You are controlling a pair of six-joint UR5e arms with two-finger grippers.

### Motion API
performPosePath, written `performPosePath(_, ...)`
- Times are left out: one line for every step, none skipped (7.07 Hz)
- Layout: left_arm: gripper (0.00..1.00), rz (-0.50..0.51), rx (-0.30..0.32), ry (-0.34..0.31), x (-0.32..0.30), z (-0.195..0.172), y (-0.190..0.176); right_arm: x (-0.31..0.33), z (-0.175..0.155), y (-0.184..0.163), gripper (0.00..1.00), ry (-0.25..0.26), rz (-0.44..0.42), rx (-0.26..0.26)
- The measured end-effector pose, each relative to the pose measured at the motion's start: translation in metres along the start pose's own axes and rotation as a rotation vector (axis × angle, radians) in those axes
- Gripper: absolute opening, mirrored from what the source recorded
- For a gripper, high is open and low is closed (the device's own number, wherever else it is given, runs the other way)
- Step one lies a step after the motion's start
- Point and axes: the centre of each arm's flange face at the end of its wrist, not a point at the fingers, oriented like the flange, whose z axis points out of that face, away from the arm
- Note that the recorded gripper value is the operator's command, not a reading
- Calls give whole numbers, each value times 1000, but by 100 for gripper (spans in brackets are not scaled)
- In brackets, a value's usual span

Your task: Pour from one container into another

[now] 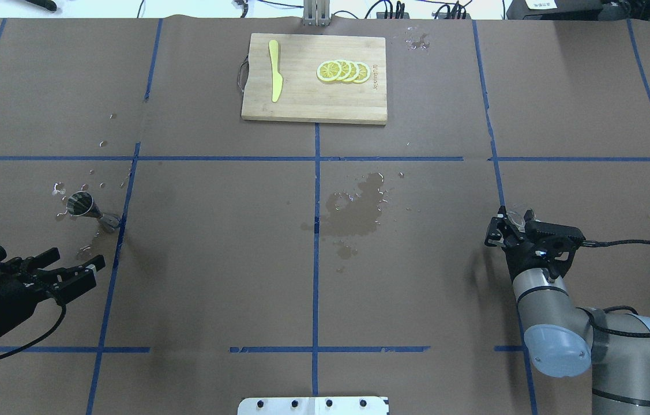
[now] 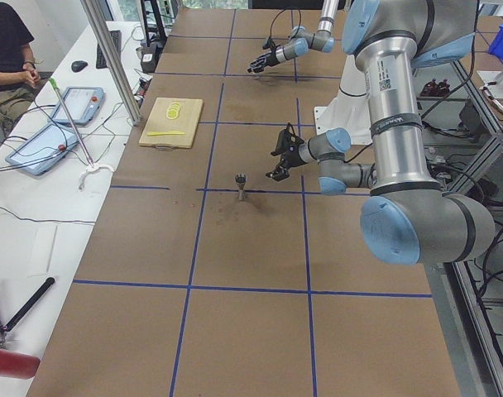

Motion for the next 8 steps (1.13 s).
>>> performPosePath(100, -1, 1, 1, 0, -2, -1, 1, 0, 5, 58, 0, 2, -2)
performPosePath(100, -5, -1, 8, 3, -4, -4, 2, 0, 8, 63, 1, 0, -3)
performPosePath(100, -10, -5, 18, 6, -7, -6, 4, 0, 11, 70, 3, -4, -5)
performPosePath(100, -15, -9, 28, 10, -11, -10, 4, 0, 13, 91, 3, -6, -6)
performPosePath(100, -18, -14, 35, 11, -16, -13, 4, 0, 14, 100, 2, -6, -6)
performPosePath(100, -20, -16, 39, 12, -20, -16, 4, 0, 14, 100, 2, -6, -6)
performPosePath(100, -22, -16, 42, 13, -22, -18, 3, -1, 13, 100, 0, -4, -6)
performPosePath(100, -25, -15, 44, 14, -24, -20, 2, -2, 12, 100, -2, -1, -7)
